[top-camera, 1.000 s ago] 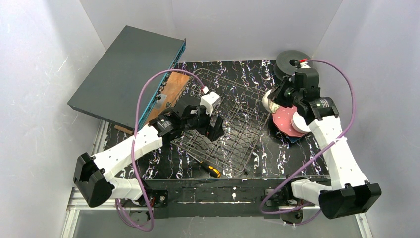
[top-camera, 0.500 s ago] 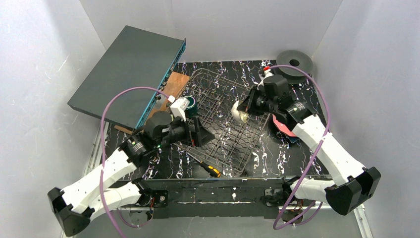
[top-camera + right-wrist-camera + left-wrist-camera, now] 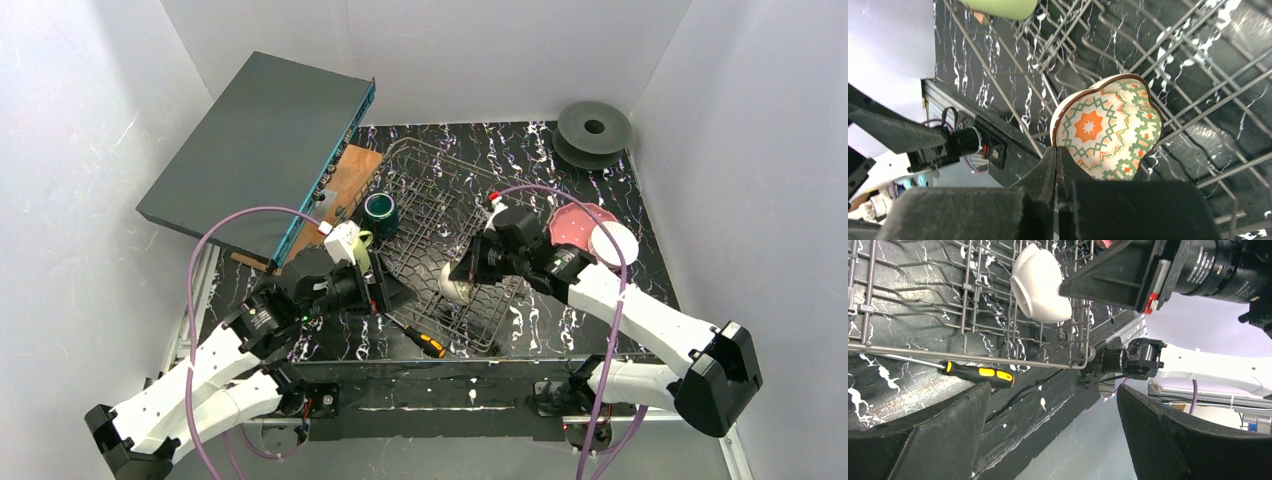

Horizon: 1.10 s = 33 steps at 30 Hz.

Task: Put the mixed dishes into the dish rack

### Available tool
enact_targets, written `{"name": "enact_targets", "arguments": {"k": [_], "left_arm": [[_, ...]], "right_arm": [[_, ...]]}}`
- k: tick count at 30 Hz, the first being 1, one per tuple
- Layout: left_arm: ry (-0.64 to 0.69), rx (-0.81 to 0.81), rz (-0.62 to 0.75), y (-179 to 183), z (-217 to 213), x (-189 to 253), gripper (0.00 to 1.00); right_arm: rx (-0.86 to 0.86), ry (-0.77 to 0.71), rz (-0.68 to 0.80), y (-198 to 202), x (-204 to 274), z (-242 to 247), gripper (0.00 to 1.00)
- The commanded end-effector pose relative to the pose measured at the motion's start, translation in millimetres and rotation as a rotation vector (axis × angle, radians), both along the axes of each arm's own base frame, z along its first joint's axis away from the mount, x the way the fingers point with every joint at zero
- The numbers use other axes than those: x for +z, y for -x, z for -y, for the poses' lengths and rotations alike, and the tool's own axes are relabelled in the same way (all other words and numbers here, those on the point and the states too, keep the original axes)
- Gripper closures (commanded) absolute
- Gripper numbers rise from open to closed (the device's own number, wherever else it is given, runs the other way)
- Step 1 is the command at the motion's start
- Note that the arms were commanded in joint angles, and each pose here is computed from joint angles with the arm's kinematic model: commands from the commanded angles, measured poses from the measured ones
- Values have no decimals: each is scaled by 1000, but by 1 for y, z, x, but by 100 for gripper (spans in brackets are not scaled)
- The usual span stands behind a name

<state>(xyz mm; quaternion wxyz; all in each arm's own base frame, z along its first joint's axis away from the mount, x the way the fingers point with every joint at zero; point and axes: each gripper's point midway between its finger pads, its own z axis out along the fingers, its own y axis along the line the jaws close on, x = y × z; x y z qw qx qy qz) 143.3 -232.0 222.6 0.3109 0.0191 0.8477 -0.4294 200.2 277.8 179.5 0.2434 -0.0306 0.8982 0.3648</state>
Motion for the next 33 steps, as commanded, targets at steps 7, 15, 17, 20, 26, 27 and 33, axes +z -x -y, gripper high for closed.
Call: {"name": "enact_targets", "arguments": {"k": [7, 15, 17, 20, 26, 27, 33], "left_arm": [[21, -23, -58, 3, 10, -12, 5], [26, -18, -65, 2, 12, -15, 5], [25, -16, -69, 2, 13, -17, 5], [25, -21, -63, 2, 13, -16, 5], [20, -24, -69, 1, 15, -19, 5], [21, -25, -68, 1, 15, -19, 5], [25, -27, -63, 1, 15, -18, 5]], "right_arm": [[82, -200, 56, 17, 11, -25, 99], [-100, -303, 9, 7, -15, -19, 99], [-152, -325, -22, 5, -22, -17, 99], [-230, -317, -50, 4, -35, -8, 99], [-269, -380, -80, 4, -31, -9, 99], [-282, -383, -80, 4, -32, -7, 99], [-372, -388, -67, 3, -46, 12, 99]]}}
